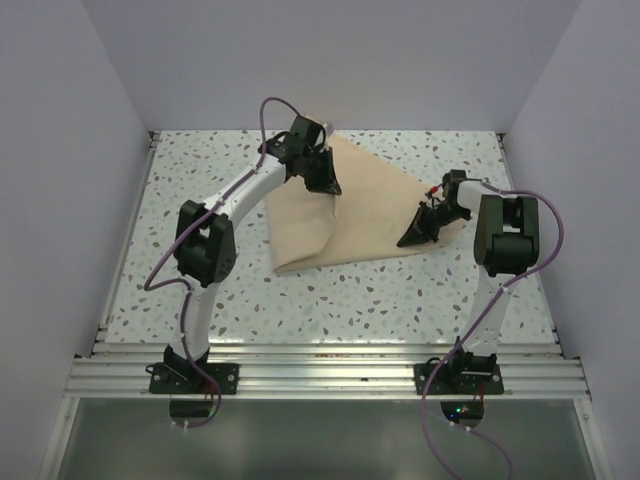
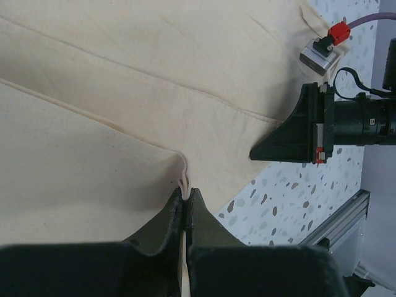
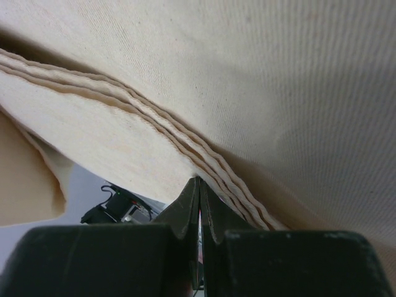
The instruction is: Prepare the surgical pack
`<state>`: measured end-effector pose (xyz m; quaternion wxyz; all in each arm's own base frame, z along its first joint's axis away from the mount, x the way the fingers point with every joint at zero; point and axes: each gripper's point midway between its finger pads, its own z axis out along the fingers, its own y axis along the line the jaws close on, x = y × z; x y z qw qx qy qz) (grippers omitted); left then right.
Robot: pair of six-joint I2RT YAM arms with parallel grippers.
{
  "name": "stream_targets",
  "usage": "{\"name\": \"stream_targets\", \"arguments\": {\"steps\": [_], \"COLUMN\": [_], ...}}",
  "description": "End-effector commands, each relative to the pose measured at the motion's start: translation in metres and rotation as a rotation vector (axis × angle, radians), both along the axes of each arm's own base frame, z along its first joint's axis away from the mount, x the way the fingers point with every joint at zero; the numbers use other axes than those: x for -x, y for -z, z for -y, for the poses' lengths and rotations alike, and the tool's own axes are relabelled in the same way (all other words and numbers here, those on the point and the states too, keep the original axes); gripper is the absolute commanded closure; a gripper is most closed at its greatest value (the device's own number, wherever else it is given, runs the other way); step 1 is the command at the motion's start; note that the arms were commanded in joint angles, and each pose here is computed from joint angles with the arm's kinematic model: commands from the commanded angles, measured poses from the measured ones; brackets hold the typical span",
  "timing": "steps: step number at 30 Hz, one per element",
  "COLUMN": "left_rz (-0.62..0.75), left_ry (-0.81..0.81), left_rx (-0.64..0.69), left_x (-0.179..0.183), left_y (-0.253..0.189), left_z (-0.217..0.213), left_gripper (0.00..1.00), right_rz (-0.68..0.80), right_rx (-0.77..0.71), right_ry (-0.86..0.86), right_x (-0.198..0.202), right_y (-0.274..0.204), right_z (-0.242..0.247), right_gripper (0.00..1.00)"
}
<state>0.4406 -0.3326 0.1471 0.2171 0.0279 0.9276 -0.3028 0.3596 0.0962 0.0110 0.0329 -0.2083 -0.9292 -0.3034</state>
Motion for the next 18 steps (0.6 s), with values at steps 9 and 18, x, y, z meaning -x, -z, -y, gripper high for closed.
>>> {"name": "stream_targets", "arguments": {"steps": [9,18], "left_rz": [0.0,-0.019], "left_ry": [0.057,0.074], "left_rx": [0.088,0.107], "left_x": [-0.004,-0.005], "left_y": [-0.005,0.005], "left_z": [0.041,0.055], "left_gripper": [1.0,1.0], "right_rz": [-0.048,-0.05], "right_rx": [0.157,0.161], "right_ry": [-0.041,-0.04], "right_x": [0.01,0.009], "right_y": [0.046,0.046], "right_z": [0.019,0.021], "right_gripper": [1.0,1.0]}}
